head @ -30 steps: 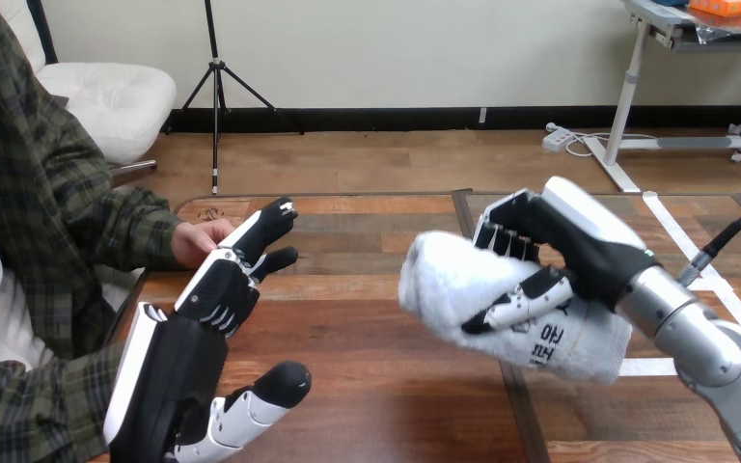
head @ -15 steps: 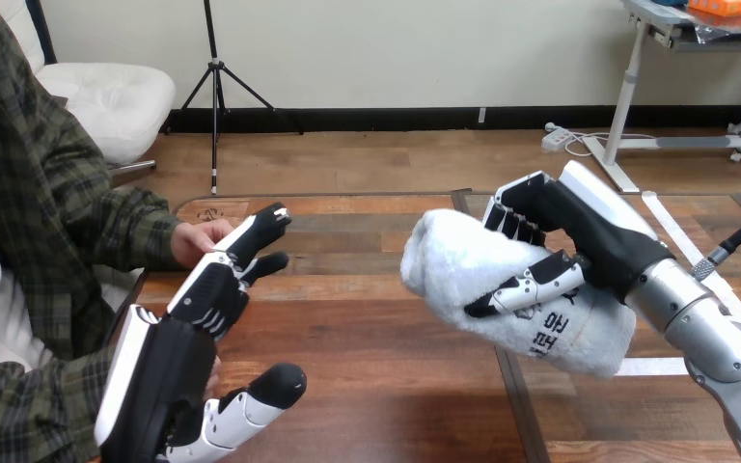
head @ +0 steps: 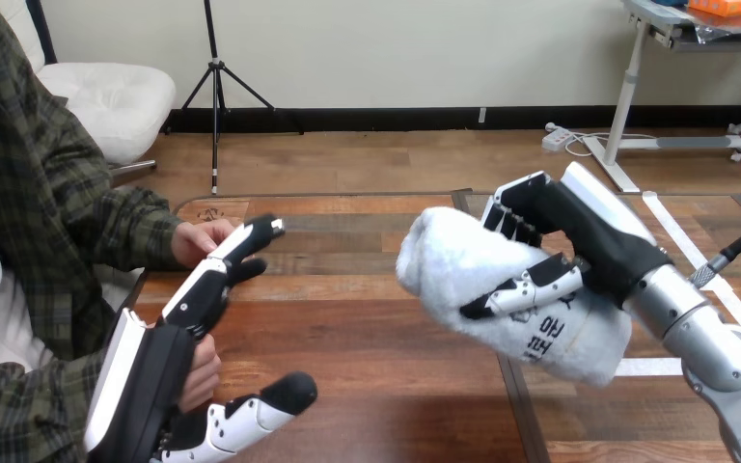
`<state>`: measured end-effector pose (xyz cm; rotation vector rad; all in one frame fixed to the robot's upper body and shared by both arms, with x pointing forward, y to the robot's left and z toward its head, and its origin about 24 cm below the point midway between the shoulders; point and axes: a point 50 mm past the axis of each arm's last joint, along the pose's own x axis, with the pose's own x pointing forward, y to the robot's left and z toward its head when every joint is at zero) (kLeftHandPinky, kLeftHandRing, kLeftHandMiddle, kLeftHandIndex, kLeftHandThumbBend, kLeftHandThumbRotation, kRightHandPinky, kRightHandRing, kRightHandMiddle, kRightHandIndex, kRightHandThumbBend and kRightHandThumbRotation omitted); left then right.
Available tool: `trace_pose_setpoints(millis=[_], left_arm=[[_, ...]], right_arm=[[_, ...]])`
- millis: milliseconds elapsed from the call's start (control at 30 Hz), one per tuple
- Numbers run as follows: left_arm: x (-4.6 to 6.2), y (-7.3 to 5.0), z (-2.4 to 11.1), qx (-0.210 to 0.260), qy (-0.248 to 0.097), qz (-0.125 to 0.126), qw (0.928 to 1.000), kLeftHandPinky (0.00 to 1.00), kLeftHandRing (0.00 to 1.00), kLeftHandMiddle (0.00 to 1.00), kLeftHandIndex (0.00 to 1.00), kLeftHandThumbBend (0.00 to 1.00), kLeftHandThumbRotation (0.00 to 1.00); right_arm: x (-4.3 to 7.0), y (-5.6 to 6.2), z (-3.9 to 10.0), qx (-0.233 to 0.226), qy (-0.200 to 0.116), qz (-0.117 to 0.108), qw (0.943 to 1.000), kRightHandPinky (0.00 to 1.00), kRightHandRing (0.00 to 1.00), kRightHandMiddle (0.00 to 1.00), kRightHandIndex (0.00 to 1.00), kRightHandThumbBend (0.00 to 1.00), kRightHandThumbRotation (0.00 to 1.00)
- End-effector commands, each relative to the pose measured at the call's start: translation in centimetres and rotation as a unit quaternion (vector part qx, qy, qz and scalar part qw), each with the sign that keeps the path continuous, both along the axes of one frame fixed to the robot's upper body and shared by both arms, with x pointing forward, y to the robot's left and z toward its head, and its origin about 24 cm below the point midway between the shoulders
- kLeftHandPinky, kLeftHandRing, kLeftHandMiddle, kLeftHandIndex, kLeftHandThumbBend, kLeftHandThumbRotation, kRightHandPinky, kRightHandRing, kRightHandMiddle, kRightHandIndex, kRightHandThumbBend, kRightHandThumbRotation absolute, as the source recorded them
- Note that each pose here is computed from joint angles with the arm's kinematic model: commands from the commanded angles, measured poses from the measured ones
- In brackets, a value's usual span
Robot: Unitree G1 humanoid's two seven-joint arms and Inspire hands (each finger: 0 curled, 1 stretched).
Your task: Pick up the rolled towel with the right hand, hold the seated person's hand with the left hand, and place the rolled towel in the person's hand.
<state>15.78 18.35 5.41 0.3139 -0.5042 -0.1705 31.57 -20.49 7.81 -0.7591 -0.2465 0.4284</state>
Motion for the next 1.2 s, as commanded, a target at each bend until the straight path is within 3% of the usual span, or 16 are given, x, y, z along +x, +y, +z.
trace_pose_setpoints(millis=[0, 167, 367, 700, 967, 1167], left_arm=[[-0.3, 0.7, 2.4, 0.052, -0.062, 0.022, 0.9965, 0.78, 0.85, 0.87, 0.84, 0.89, 0.64], [-1.0, 1.0, 3.2, 0.103, -0.072, 0.047, 0.9910, 0.75, 0.83, 0.86, 0.84, 0.92, 0.63], [-1.9, 1.5, 4.2, 0.168, -0.086, 0.077, 0.9790, 0.70, 0.80, 0.83, 0.84, 0.98, 0.61], [-3.7, 2.8, 6.0, 0.290, -0.102, 0.127, 0.9432, 0.67, 0.78, 0.83, 0.84, 1.00, 0.57], [-4.6, 3.6, 6.9, 0.333, -0.094, 0.156, 0.9250, 0.70, 0.79, 0.83, 0.82, 1.00, 0.53], [-5.1, 4.5, 7.5, 0.374, -0.084, 0.178, 0.9063, 0.73, 0.79, 0.83, 0.82, 1.00, 0.53]], right_arm=[[0.4, 0.5, 2.7, 0.035, -0.058, 0.007, 0.9977, 0.14, 0.18, 0.25, 0.29, 0.80, 0.00], [0.2, 0.5, 2.5, 0.042, -0.057, 0.010, 0.9974, 0.14, 0.19, 0.25, 0.29, 0.80, 0.00], [0.1, 0.5, 2.3, 0.044, -0.056, 0.011, 0.9974, 0.14, 0.19, 0.25, 0.29, 0.79, 0.00], [0.0, 0.7, 2.1, 0.041, -0.054, 0.010, 0.9976, 0.14, 0.19, 0.25, 0.29, 0.79, 0.00], [0.0, 0.9, 2.0, 0.042, -0.053, 0.014, 0.9976, 0.14, 0.19, 0.25, 0.28, 0.79, 0.00], [0.0, 1.1, 1.9, 0.043, -0.054, 0.019, 0.9974, 0.14, 0.19, 0.24, 0.28, 0.79, 0.00]])
